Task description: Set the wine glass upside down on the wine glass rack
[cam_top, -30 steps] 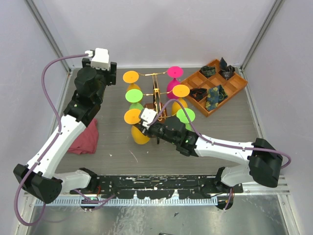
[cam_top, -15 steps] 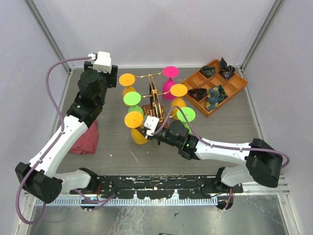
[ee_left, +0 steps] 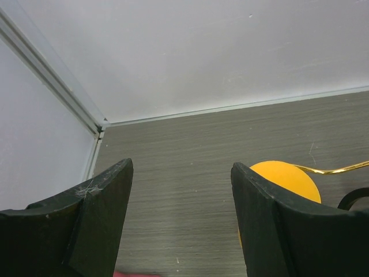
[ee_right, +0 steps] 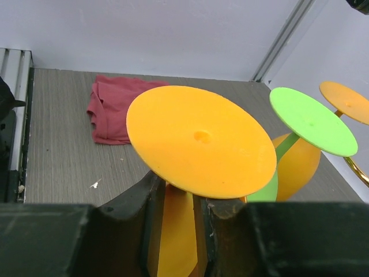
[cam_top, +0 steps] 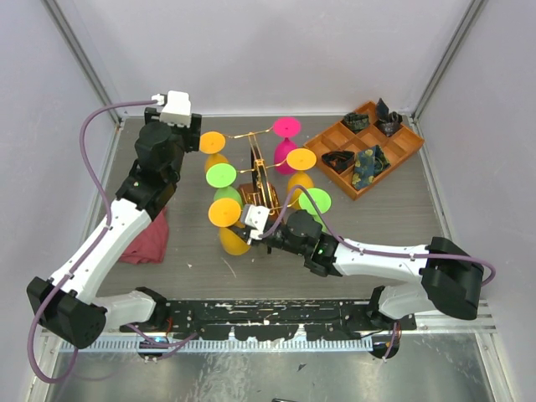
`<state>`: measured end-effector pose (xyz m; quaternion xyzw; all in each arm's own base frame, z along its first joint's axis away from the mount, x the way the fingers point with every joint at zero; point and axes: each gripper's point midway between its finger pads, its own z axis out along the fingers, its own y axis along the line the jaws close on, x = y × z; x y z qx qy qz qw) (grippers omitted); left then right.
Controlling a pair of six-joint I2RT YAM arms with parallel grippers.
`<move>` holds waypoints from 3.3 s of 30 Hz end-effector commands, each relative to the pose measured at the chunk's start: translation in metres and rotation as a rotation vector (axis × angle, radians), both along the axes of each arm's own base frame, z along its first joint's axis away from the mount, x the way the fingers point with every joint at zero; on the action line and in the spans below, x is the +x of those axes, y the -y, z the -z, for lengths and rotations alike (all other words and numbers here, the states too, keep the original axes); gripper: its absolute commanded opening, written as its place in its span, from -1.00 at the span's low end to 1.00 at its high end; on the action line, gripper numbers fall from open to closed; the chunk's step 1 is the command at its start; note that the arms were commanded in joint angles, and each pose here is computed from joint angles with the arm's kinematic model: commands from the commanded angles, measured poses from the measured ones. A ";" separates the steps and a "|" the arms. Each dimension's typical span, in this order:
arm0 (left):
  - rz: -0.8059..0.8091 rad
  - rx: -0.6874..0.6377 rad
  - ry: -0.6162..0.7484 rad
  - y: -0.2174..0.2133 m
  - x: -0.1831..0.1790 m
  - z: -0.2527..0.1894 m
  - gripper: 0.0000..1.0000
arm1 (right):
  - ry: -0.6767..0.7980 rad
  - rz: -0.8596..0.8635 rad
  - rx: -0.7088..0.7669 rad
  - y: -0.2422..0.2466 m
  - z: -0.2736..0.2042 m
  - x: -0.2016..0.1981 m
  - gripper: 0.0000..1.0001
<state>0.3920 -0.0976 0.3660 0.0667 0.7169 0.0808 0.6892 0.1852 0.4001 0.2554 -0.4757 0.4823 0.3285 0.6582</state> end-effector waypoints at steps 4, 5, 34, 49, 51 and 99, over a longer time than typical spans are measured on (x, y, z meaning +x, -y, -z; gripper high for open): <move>0.003 -0.025 0.042 -0.002 -0.003 -0.009 0.50 | -0.001 -0.064 0.062 -0.004 -0.024 -0.019 -0.39; 0.004 -0.025 0.042 -0.002 -0.003 -0.009 0.50 | -0.007 -0.058 0.061 -0.003 -0.024 -0.019 -0.39; 0.008 -0.020 0.021 0.001 0.002 -0.001 0.50 | 0.044 -0.044 0.088 -0.011 -0.040 -0.015 -0.17; 0.007 -0.014 0.019 0.002 0.003 0.000 0.50 | 0.045 -0.068 0.103 -0.008 -0.047 -0.022 -0.18; 0.004 -0.013 0.020 0.001 0.003 0.000 0.50 | 0.033 -0.066 0.106 -0.004 -0.047 -0.025 -0.21; -0.337 -0.128 0.114 -0.025 0.014 -0.083 0.96 | -0.279 0.982 0.277 0.202 -0.228 0.113 1.00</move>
